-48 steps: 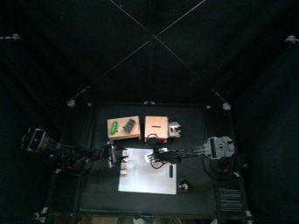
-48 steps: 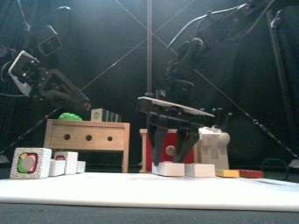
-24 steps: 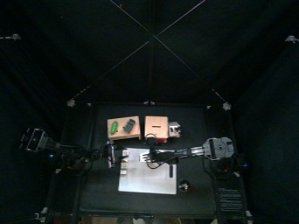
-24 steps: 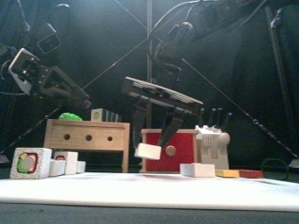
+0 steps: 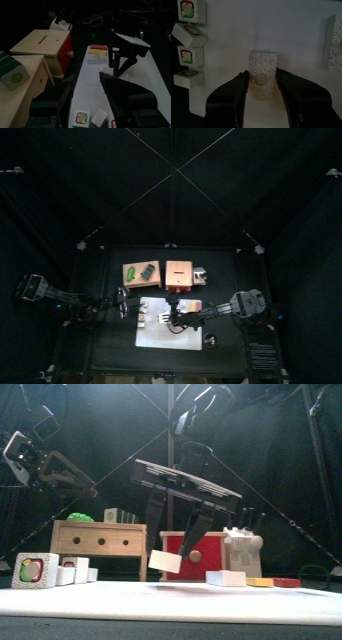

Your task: Place rice in middle of board

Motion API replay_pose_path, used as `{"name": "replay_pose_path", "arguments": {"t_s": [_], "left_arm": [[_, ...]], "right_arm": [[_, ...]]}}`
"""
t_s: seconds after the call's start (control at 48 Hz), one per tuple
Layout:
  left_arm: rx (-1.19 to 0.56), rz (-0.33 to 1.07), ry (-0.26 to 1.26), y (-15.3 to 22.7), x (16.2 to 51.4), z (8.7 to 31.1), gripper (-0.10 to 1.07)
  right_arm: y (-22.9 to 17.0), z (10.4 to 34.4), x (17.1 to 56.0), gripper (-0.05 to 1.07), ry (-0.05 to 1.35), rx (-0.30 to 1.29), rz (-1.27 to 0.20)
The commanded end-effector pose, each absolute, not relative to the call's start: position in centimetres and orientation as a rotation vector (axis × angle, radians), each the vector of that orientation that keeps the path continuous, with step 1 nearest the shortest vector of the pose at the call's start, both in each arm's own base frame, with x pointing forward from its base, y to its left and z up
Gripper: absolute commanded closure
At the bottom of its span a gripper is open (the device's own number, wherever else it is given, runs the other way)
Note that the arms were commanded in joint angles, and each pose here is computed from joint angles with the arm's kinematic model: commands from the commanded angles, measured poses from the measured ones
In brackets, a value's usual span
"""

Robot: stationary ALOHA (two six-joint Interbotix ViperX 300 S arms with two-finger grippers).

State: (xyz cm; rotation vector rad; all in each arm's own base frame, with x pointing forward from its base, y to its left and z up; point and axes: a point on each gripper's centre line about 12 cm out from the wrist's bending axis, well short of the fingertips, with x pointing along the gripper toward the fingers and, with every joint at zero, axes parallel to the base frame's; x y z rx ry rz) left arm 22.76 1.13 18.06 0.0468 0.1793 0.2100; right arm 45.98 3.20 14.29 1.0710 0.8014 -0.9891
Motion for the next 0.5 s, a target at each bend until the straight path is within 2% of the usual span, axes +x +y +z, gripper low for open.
{"name": "replay_pose_path", "arguments": {"t_s": [0.0,0.479], "left_arm": [[0.047,0.213,0.167,1.19,23.0,18.45,0.16],[0.035,0.192,0.223,1.0,23.05,17.93,0.16]], "right_arm": [[3.12,16.33,46.6,0.35,0.759,1.1,-0.959],[2.84,15.91,46.31,0.35,0.777,1.08,-0.99]]}}
